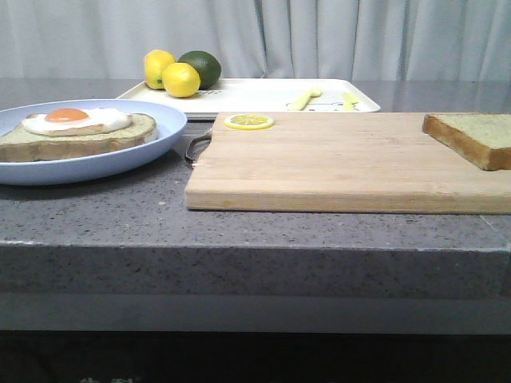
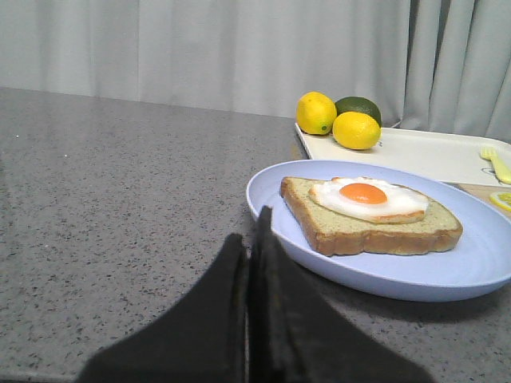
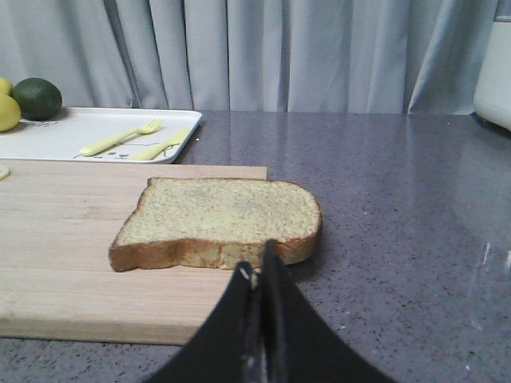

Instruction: Place bread and move sandwich to tray

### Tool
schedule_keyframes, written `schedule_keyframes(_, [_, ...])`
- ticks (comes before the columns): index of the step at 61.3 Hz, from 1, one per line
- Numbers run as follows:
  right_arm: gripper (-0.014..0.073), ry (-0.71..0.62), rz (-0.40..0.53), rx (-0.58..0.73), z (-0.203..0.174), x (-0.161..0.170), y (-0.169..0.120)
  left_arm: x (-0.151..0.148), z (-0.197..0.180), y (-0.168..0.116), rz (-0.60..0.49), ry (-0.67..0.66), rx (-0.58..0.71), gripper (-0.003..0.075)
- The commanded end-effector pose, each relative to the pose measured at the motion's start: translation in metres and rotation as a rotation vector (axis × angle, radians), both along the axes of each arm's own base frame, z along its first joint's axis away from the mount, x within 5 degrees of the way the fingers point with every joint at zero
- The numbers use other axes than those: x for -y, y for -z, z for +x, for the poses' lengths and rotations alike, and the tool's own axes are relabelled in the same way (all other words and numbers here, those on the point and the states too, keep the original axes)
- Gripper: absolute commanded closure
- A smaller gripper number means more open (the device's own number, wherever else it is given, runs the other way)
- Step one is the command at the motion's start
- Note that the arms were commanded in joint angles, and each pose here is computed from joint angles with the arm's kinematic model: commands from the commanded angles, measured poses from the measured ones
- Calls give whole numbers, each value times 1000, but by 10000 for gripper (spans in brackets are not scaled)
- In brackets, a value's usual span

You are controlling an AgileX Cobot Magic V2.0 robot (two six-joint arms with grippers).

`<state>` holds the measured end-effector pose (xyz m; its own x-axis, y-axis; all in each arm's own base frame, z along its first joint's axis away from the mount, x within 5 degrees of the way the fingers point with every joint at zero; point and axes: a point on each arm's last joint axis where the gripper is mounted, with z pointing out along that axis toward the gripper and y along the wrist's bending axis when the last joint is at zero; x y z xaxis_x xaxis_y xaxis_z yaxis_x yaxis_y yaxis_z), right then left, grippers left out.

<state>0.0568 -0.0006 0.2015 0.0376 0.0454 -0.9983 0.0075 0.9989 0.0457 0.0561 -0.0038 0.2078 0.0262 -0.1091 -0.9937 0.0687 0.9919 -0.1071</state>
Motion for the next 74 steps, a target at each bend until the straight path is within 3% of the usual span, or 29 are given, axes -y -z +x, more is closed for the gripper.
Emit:
schedule_keyframes(1, [663,-7,-8,114,-3,-1,-10,-1,-2,-7,-13,-6,94,738])
schedule_keyframes(54, [663,-9,-8,135,-3,-1,-13,-1,-3,-15,-1,-10,176,738])
schedule_keyframes(60, [663,-9,-6,158,-5,-1,-21,-1,-7,-29,-16,-10,224,738])
schedule_keyframes(74, [663,2,-5,198,-17,0,-65,-2,-24,-93,-21,-2,275,738])
